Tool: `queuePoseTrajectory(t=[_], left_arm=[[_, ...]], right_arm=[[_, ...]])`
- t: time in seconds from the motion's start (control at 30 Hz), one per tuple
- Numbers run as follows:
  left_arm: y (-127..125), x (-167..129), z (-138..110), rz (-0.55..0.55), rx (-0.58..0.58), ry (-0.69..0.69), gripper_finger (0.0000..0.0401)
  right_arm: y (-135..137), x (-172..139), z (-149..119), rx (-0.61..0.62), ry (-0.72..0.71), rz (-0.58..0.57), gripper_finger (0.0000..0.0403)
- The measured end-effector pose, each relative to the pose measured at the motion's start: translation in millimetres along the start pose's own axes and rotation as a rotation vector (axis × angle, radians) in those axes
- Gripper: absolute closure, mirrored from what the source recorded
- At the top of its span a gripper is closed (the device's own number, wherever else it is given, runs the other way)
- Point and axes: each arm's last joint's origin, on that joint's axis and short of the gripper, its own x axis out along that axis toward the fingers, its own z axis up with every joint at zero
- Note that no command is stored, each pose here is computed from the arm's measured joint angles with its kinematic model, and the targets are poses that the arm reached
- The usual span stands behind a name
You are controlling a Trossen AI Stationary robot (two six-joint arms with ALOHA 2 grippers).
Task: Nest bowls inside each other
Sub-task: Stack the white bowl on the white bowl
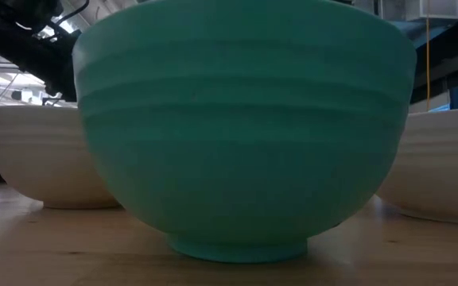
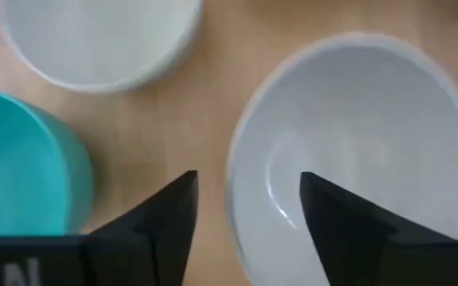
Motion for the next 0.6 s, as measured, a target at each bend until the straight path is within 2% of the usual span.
queuePoseTrajectory(t=[0.1, 0.3, 0.43, 0.53, 0.6], left_arm=[[0, 0, 0, 0.000, 0.000, 0.000, 0.0247], [0, 0, 0, 0.000, 0.001, 0.000, 0.0247], [0, 0, 0, 0.001, 0.001, 0.001, 0.0247], [0, 0, 0, 0.000, 0.001, 0.001, 0.0247], [0, 0, 0, 0.000, 0.001, 0.002, 0.0247]], right_arm=[[1, -16, 0, 0.019, -0.035, 0.008, 0.0164], [9, -46, -8, -0.035, -0.052, -0.006, 0.0162], [16, -58, -26, -0.038, 0.036, -0.109, 0.0162], [24, -68, -37, -0.048, 0.020, -0.185, 0.0162], [28, -71, -46, -0.044, 0.008, -0.197, 0.0162]])
